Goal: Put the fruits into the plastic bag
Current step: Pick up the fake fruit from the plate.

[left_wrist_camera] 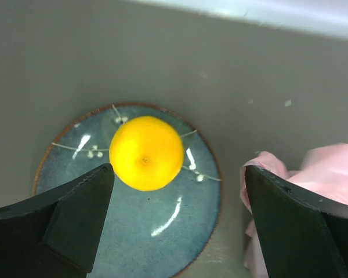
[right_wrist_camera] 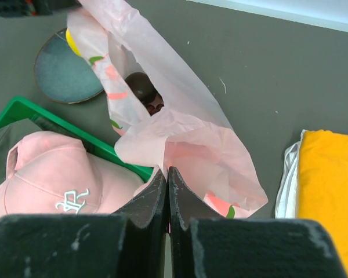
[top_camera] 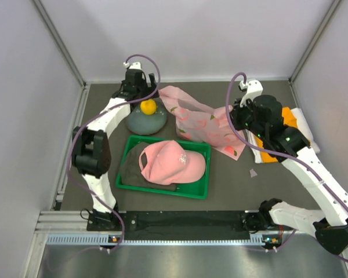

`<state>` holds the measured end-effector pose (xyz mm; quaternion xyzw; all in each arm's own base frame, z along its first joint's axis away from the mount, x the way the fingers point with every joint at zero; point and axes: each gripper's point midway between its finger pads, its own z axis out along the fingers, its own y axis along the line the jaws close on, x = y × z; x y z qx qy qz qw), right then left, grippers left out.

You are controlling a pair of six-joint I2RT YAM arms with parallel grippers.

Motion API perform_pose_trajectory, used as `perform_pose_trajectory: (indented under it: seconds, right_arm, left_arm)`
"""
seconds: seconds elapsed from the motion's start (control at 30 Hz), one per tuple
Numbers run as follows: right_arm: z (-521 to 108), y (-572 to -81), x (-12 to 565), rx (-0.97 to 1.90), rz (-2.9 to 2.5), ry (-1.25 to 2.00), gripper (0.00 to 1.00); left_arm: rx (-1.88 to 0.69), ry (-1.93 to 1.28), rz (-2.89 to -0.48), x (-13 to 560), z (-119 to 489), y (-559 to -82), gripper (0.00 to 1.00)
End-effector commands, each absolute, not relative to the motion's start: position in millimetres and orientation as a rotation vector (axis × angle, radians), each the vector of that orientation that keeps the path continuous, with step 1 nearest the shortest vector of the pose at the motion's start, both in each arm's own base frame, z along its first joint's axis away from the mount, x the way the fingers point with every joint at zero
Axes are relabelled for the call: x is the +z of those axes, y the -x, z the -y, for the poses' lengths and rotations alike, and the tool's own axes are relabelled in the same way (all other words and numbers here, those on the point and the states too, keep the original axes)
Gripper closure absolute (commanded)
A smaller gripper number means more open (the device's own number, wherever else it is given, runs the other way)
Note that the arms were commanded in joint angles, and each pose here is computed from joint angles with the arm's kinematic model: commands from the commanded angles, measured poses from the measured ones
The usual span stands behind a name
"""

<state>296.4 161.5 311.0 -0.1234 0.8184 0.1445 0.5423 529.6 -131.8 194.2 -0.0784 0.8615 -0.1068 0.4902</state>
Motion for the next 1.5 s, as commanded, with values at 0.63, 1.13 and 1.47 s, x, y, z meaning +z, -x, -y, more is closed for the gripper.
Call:
perform_pose_trajectory:
  seconds: [0.63,1.13,1.47]
  right_arm:
    - [-155.5,-291.0,329.4,0.361,-1.882,0.263,1.0]
    - [-156.6,-289.4,330.6,0.376,-1.878,0.258,1.0]
    - [-159.7,-291.0,329.2,0.383,-1.884,0.265,1.0]
  left_arm:
    - [-0.854,-0.075,-1.883,272.3,173.4,-482.8,0.01]
    - [-0.588,0.185,-2.016,211.0,99.7,-520.9,0.01]
    - [-0.192,0.151,-2.198,152.6,106.9,-551.0,0.01]
